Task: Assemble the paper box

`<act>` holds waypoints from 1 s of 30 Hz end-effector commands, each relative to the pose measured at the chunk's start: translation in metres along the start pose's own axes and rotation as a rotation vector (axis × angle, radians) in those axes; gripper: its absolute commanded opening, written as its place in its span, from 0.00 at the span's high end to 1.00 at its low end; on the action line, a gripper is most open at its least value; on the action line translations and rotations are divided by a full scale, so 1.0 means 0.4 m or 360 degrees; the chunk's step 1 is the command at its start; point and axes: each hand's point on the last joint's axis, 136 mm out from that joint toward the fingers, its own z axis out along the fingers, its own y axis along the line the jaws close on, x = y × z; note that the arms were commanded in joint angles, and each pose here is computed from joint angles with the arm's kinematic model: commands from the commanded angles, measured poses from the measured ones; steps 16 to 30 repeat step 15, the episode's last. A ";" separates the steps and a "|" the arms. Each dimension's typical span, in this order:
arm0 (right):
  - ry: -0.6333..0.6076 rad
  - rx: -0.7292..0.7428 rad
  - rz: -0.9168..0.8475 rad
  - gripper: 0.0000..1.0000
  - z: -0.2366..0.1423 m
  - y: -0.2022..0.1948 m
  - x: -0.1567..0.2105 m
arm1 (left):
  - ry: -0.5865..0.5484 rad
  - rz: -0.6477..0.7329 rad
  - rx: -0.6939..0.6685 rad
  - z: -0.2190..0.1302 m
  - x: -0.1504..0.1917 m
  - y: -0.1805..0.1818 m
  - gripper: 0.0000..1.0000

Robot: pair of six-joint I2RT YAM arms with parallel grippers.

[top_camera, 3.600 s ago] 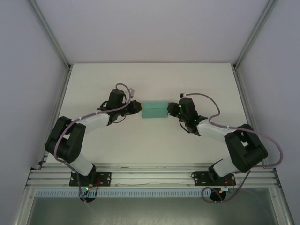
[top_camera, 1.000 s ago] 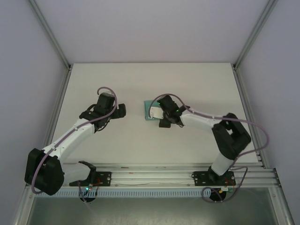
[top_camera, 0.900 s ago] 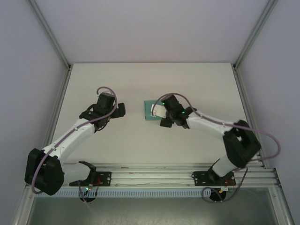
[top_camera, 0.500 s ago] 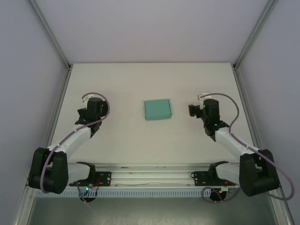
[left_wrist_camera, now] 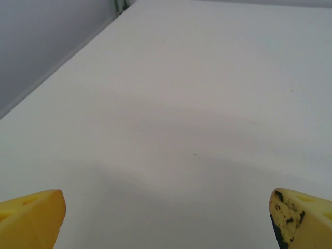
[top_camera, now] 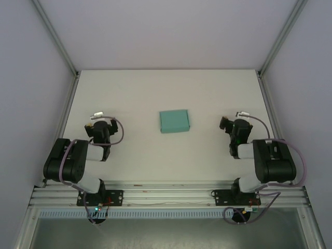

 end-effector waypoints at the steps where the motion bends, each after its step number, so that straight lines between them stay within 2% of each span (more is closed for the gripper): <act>1: -0.0211 -0.0006 0.0153 0.00 -0.001 -0.004 -0.088 | -0.0191 -0.0086 0.0091 0.002 -0.104 -0.026 0.00; 3: -0.0136 0.0080 0.0160 0.00 0.002 -0.022 -0.082 | -0.0259 -0.0068 0.0095 -0.002 -0.113 -0.031 0.00; 5: -0.0144 -0.0016 0.0122 0.00 0.008 0.005 -0.082 | -0.0195 -0.0067 0.0095 0.000 -0.105 -0.033 0.00; 7: -0.0116 -0.0024 0.0108 0.00 0.007 0.008 -0.078 | -0.0235 -0.0061 0.0094 -0.001 -0.108 -0.032 0.00; 30: -0.0121 -0.0025 0.0112 0.00 0.007 0.008 -0.079 | -0.0222 -0.0062 0.0092 -0.001 -0.108 -0.032 0.00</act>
